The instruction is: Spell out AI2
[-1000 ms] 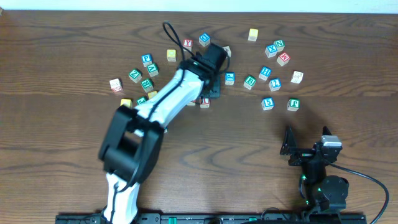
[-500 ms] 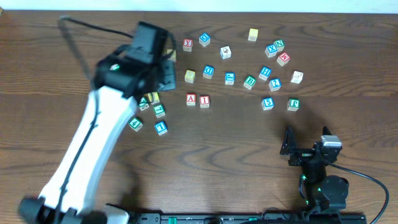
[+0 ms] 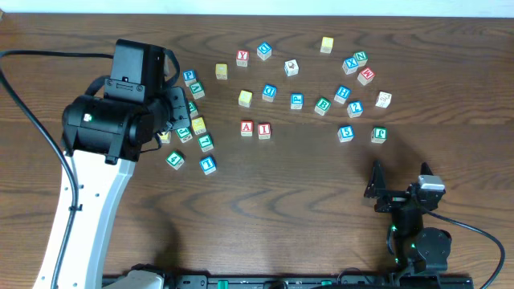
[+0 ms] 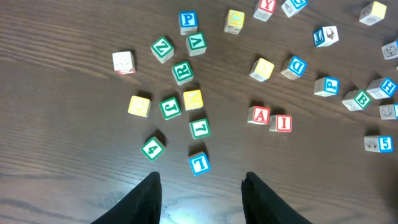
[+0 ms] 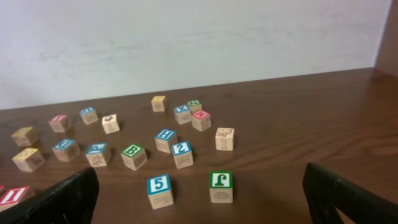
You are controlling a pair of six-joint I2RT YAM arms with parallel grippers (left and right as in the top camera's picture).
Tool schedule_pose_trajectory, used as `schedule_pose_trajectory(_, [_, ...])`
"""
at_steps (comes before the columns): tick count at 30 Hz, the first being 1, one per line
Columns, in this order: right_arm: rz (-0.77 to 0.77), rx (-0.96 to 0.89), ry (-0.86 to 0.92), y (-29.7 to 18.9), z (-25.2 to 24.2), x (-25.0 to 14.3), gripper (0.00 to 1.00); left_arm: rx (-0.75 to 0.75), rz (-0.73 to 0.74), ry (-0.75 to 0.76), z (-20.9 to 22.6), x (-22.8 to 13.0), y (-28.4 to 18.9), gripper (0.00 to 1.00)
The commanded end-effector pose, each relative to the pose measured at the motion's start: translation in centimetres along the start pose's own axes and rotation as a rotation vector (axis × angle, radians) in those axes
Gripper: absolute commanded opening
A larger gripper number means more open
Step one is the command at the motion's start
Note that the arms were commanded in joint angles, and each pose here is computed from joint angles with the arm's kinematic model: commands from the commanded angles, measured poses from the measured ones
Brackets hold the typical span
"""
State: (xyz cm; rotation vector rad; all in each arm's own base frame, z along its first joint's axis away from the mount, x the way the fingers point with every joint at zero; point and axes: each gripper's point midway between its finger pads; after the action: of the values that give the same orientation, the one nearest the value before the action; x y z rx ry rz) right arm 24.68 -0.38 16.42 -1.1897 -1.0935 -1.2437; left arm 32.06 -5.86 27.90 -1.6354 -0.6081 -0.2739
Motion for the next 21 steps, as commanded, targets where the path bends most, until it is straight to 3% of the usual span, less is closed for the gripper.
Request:
schedule_pose_trajectory(1, [-0.011, -0.081, -0.023, -0.1, -1.5, 0.2, 0.99, 0.015, -0.016, 0.008, 0.5, 0.5, -0.4, 0.41])
schedule_pose_trajectory(3, [-0.033, -0.117, -0.016, -0.1, -2.1, 0.7, 0.99, 0.014, -0.019, 0.008, 0.5, 0.6, -0.4, 0.41])
schedule_pose_trajectory(8, [-0.117, 0.021, -0.098, -0.4, 0.5, 3.5, 0.99, 0.014, -0.018, 0.008, 0.5, 0.6, -0.4, 0.41])
schedule_pose_trajectory(12, [-0.142, 0.029, -0.1, -0.8, 0.8, 6.3, 0.99, 0.014, -0.019, 0.009, 0.5, 0.6, -0.4, 0.41])
schedule_pose_trajectory(21, [-0.061, 0.116, -0.148, 0.9, 3.2, 14.4, 0.99, 0.014, -0.019, 0.008, 0.5, 0.6, -0.4, 0.41])
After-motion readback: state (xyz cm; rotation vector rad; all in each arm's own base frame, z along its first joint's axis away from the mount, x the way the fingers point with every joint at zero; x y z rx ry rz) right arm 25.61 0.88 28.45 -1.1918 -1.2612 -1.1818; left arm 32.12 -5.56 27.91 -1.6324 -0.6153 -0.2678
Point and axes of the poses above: each gripper's point midway between its finger pads, its own y axis out along the fingers, its own z axis along the line the jaws close on, x = y × z, and after that the axes turned 2 degrees about -y, right-handed
